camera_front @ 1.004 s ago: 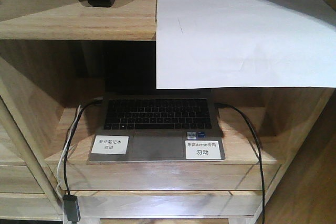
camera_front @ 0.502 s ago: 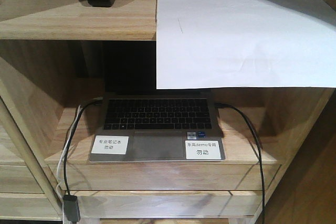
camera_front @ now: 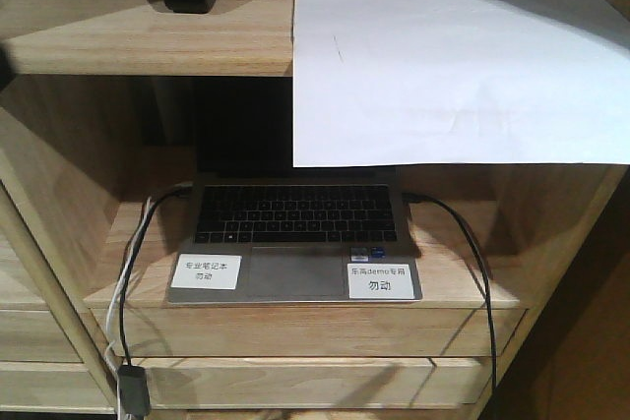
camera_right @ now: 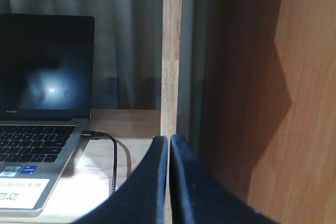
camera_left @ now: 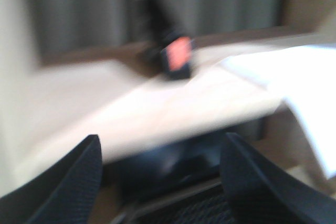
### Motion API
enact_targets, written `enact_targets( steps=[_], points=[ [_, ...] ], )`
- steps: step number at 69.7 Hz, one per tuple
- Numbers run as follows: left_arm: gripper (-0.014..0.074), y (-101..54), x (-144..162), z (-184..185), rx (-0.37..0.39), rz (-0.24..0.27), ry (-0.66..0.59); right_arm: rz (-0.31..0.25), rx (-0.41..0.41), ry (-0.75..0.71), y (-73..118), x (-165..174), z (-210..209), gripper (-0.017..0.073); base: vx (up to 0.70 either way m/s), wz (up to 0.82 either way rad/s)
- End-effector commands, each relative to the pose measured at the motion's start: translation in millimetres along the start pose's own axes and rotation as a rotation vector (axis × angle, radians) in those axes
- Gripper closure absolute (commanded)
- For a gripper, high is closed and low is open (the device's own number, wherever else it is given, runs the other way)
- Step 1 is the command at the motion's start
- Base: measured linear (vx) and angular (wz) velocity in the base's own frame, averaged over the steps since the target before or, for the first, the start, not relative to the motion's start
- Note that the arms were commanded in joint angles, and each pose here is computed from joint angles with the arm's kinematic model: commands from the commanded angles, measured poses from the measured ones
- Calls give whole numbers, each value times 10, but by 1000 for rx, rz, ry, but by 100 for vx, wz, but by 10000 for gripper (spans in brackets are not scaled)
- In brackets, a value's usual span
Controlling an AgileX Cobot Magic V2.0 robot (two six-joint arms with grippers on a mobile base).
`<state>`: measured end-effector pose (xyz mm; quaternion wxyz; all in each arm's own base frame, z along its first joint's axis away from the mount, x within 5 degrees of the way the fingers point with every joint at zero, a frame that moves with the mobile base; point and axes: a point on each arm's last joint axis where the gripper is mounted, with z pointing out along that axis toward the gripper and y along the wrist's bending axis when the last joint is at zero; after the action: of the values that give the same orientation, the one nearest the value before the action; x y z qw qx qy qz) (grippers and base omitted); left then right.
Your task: Grab stapler and paper to desk for stapling
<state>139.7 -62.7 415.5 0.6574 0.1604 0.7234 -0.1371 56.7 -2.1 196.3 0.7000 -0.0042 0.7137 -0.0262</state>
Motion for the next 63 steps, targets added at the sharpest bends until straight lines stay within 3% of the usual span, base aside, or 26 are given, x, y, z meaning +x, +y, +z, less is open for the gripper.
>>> enact_targets(
  steps=[1,32,48,63],
  points=[
    [123,-51,-336,205,31,-3,-92,-14,5,-86,-1,-65,-12,568,0,0],
    [123,-61,-1243,1462,13,6,64,-14,5,-86,-1,-65,-12,568,0,0],
    [123,-15,-1392,1889,-57,-90,147,-14,5,-86,-1,-65,-12,568,0,0],
    [123,17,-1381,2097,-101,-90,186,-14,5,-86,-1,-65,-12,568,0,0]
  ],
)
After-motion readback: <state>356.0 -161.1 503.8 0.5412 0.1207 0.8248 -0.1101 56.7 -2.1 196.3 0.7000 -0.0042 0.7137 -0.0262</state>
